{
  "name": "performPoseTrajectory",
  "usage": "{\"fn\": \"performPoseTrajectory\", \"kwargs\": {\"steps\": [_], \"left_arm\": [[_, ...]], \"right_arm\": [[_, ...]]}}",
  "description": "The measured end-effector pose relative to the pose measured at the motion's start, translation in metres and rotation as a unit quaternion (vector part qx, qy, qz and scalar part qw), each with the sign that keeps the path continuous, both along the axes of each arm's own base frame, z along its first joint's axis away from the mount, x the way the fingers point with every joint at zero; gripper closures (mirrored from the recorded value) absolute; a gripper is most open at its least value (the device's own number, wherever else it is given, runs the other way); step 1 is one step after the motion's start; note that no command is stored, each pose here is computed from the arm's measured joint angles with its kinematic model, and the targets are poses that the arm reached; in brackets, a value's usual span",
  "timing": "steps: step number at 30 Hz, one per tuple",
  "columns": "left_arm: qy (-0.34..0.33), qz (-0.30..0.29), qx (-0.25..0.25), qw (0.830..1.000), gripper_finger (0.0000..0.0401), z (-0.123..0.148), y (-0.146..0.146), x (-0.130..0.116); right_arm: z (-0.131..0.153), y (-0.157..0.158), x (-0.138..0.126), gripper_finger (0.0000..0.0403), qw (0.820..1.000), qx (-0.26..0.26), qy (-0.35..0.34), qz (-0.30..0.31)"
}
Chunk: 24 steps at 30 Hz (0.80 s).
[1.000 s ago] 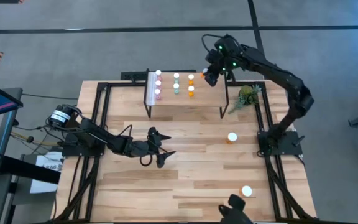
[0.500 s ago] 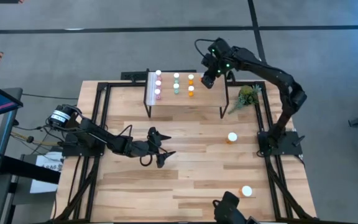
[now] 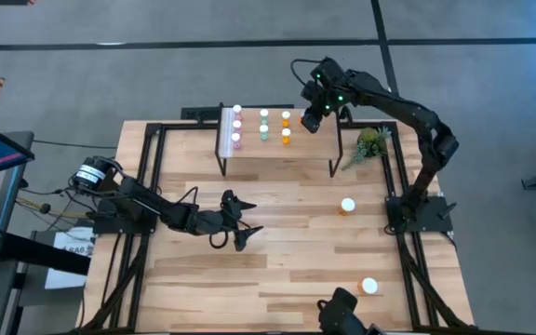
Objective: Pick and place medicine bottles onto shelf by color
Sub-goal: Put the small orange pill bottle on the shelf, then put the top large orange pill bottle on the shelf
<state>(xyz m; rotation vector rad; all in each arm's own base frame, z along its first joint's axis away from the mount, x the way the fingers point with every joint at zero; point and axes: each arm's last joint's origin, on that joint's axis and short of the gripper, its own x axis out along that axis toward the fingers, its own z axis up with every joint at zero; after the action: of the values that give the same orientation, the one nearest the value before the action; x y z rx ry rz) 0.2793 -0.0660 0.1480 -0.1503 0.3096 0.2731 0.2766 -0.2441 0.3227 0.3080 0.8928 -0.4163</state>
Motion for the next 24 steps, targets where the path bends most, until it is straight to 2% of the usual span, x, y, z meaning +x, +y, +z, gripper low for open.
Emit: {"fn": "performPoseTrajectory", "kwargs": {"steps": [8, 24], "left_arm": [[0.000, 0.000, -0.001, 1.000, 0.0057, 0.0000, 0.0000, 0.0000], [0.000, 0.000, -0.001, 1.000, 0.0057, 0.0000, 0.0000, 0.0000]], "right_arm": [[0.0001, -0.0004, -0.0002, 0.0233, 1.000, 0.002, -0.001, -0.004], [0.0005, -0.0009, -0.0002, 0.0187, 1.000, 0.003, -0.004, -0.011]]}}
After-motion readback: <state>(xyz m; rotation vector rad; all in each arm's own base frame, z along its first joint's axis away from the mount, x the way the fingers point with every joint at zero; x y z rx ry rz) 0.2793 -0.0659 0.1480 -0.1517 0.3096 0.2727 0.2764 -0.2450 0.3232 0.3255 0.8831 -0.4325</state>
